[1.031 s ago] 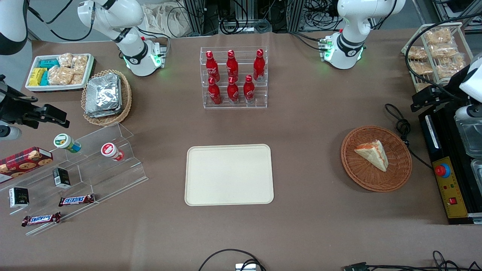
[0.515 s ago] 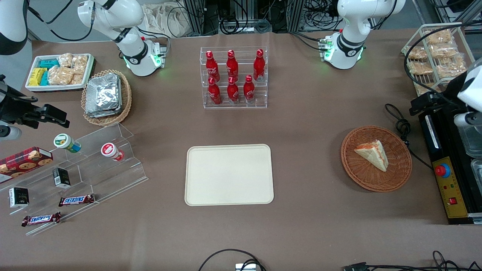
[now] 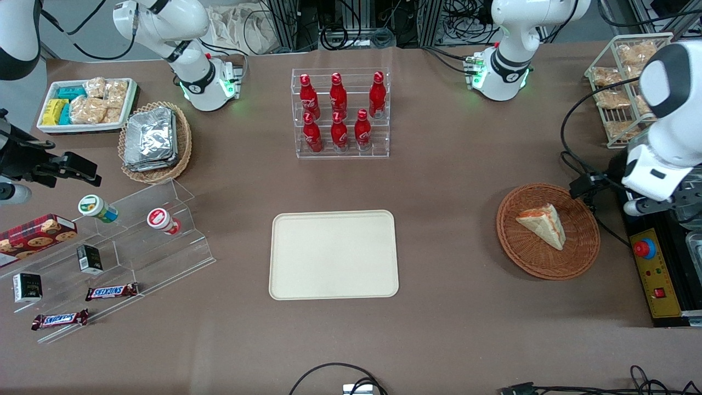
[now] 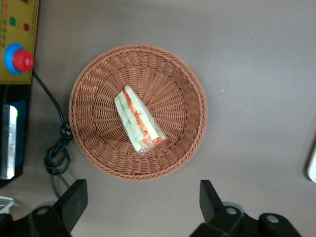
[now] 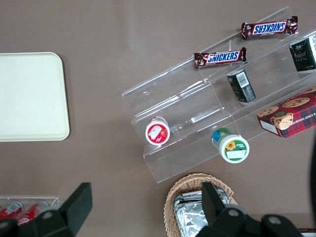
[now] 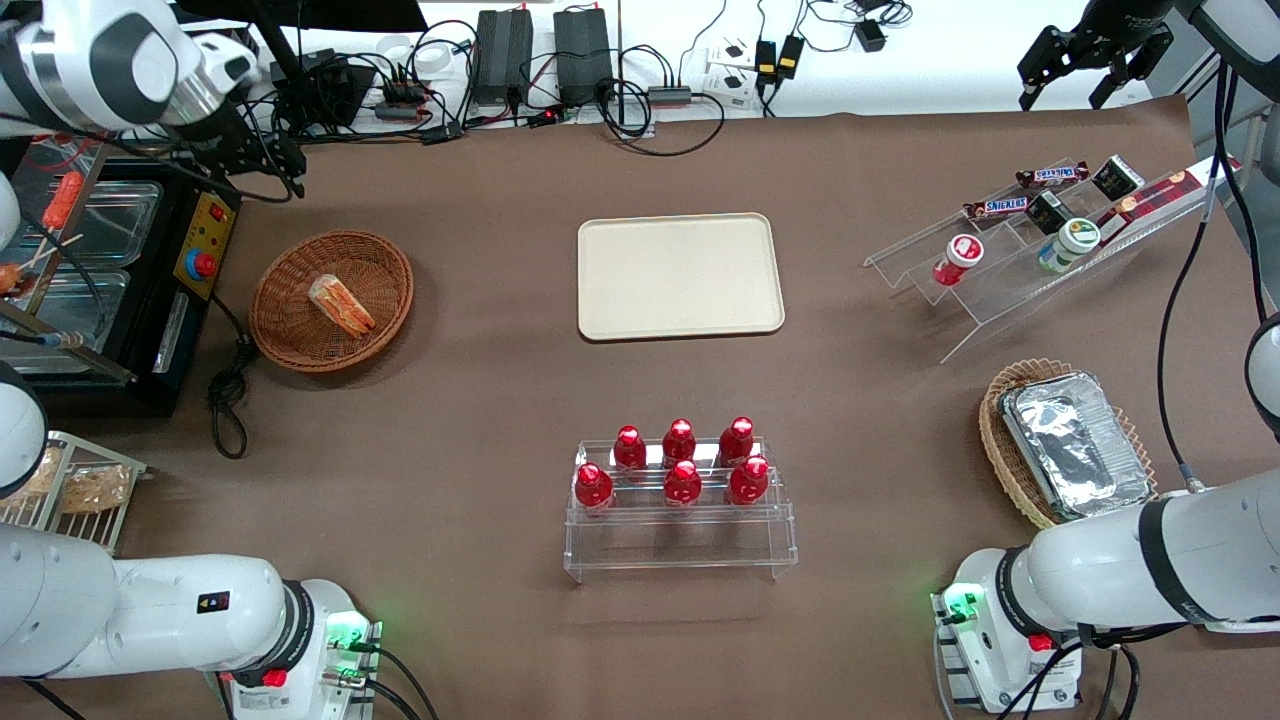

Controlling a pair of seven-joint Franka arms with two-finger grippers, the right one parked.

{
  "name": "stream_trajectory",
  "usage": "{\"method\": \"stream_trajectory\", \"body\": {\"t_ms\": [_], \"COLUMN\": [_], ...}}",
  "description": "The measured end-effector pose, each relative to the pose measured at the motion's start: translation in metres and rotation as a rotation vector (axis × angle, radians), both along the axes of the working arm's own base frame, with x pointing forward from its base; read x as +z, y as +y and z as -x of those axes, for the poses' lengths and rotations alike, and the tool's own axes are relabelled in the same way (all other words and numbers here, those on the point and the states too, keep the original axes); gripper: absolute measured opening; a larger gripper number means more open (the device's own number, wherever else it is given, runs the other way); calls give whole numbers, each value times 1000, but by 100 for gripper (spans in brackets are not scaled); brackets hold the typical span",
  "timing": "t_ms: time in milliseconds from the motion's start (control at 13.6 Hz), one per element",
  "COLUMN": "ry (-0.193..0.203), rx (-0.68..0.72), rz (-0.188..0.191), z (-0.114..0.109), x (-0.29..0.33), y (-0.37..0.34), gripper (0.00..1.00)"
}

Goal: Place sandwich from basket to tray
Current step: 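Move the left gripper over the sandwich in the wicker basket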

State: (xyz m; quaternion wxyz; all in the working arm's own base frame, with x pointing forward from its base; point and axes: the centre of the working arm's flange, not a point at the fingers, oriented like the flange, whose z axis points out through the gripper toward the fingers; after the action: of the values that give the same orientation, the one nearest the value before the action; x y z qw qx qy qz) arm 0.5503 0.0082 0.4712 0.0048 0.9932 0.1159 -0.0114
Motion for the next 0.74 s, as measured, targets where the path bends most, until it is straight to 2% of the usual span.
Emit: {"method": "stream_trajectory", "body": {"t_ms": [221,736], "ry": [-14,-66], "rx": [100,267], "rz": [-3,-1], "z": [17,32], "x": [-36,-87], "y": [3,3], "gripper": [100,100]}}
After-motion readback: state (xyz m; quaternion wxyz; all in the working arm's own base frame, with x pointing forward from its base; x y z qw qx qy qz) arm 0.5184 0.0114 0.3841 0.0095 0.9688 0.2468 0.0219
